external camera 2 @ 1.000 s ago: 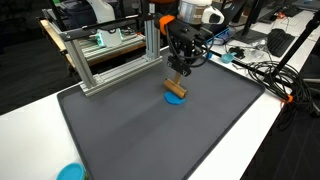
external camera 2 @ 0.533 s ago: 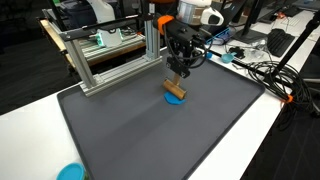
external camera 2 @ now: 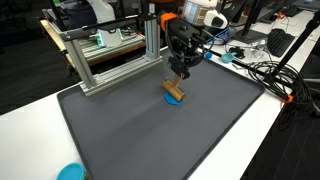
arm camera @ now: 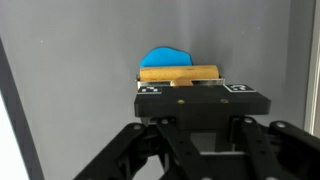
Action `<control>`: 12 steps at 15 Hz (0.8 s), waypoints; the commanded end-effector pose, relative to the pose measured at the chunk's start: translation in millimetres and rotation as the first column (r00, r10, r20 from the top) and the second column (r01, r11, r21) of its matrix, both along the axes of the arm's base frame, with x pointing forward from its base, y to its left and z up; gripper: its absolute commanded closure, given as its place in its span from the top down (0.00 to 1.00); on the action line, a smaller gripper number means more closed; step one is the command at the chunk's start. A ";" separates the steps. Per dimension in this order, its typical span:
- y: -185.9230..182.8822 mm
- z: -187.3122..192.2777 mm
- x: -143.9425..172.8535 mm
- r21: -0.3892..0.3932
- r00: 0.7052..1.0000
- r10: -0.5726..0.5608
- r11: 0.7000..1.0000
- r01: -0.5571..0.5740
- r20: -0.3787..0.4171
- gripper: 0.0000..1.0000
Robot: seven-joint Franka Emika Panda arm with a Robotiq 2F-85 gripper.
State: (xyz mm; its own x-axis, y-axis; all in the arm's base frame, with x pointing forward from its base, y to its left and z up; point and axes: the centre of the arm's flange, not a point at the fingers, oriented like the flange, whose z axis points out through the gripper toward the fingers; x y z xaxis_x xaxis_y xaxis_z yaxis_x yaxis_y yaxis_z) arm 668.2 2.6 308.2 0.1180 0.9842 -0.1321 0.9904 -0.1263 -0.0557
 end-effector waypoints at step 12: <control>-55.3 -41.0 14.7 -0.207 0.986 -0.144 0.971 0.122 -0.091 0.22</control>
State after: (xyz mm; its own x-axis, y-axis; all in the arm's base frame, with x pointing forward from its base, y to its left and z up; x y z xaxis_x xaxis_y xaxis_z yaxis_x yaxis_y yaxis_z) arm 677.8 -32.9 285.0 0.2011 0.9155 -0.3484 0.9657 -0.2449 -0.0861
